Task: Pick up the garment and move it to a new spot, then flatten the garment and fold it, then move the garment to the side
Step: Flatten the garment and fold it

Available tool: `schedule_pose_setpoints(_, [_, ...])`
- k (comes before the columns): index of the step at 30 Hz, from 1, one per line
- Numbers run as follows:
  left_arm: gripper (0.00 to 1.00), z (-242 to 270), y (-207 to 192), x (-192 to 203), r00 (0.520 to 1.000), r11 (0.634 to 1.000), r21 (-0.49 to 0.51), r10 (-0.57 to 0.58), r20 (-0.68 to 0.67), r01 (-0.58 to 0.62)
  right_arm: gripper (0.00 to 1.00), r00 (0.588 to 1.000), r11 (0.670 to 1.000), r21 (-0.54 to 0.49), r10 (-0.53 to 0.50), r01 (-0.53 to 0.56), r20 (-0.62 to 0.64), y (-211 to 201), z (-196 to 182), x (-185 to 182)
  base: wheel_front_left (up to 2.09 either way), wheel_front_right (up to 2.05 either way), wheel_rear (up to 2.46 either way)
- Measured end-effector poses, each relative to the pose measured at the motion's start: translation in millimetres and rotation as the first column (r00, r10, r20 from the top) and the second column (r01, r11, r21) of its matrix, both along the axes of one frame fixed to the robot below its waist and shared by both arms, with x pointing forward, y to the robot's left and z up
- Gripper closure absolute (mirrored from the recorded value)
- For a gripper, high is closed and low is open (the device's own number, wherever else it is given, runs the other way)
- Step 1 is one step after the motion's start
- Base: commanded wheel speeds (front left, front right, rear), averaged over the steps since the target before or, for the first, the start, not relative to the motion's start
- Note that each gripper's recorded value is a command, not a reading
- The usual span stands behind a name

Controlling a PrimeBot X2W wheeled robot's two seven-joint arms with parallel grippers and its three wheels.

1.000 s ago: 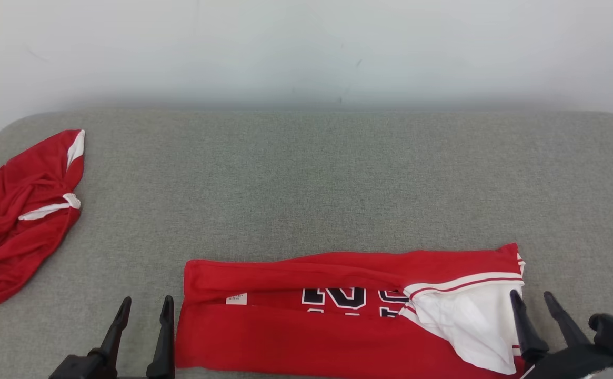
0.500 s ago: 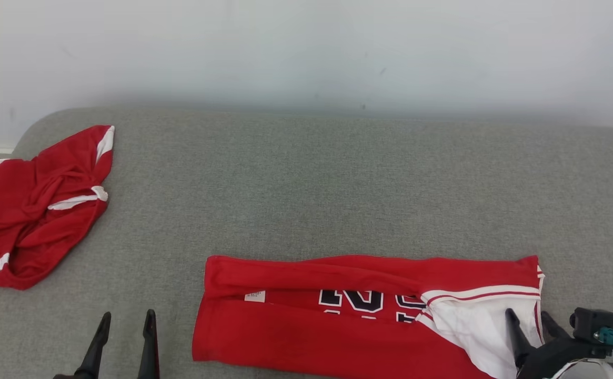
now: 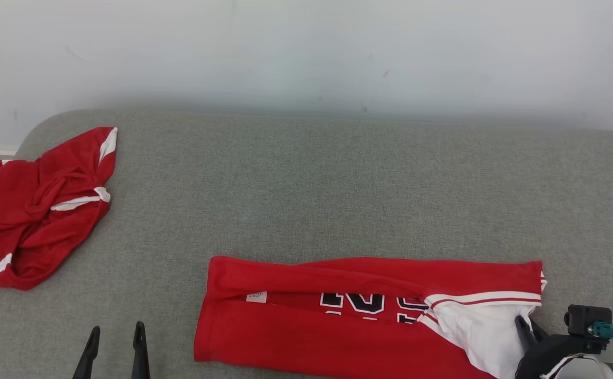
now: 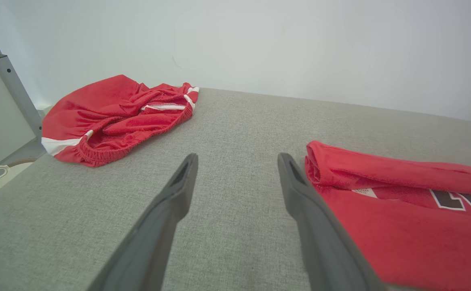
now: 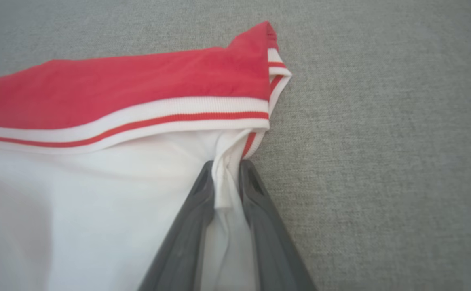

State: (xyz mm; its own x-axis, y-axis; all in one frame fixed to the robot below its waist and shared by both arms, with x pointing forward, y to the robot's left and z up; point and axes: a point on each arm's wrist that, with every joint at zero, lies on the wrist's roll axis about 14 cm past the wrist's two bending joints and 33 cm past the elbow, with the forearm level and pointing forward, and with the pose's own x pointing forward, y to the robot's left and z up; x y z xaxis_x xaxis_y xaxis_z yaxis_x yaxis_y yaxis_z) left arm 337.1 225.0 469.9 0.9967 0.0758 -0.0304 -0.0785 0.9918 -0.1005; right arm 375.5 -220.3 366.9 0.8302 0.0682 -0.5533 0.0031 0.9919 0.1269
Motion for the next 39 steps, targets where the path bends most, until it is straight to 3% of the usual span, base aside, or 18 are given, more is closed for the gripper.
schedule_pose_setpoints(4, [0.00, 0.1, 3.4, -1.2, 1.000, 1.000, 0.000, 0.012, 0.001, -0.012, 1.00, 0.999, 1.000, -0.001, -0.027, 0.027, 0.030, -9.9, 6.5, 1.9, 0.00, 0.00, 0.00])
schedule_pose_setpoints(13, [0.00, -0.8, 2.0, -3.4, 1.000, 1.000, -0.003, 0.010, -0.001, -0.010, 1.00, 0.983, 0.985, -0.101, -0.128, 0.141, 0.128, -78.3, 39.4, 7.7, 0.00, 0.00, 0.00])
schedule_pose_setpoints(17, [0.00, -0.4, 0.2, -2.3, 1.000, 1.000, -0.006, 0.006, 0.001, -0.006, 1.00, 0.980, 0.983, -0.111, -0.129, 0.147, 0.151, -82.4, 48.6, 9.5, 0.00, 0.00, 0.00])
schedule_pose_setpoints(29, [0.00, -2.4, -6.5, 1.1, 1.000, 1.000, -0.012, -0.014, -0.004, 0.014, 1.00, 0.959, 0.996, 0.092, -0.045, 0.020, 0.280, -11.6, 99.7, 20.9, 0.00, 0.00, 0.00])
schedule_pose_setpoints(33, [0.00, -1.9, -9.6, 1.5, 1.000, 1.000, -0.015, -0.023, -0.002, 0.023, 1.00, 0.948, 0.981, 0.178, 0.018, -0.078, 0.318, 31.9, 118.9, 21.1, 0.00, 0.00, 0.00])
schedule_pose_setpoints(39, [0.00, -1.7, -10.1, -3.0, 1.000, 1.000, -0.025, -0.018, 0.000, 0.018, 1.00, 0.924, 0.934, 0.277, 0.117, -0.227, 0.364, 96.2, 142.6, 16.9, 0.00, 0.00, 0.00])
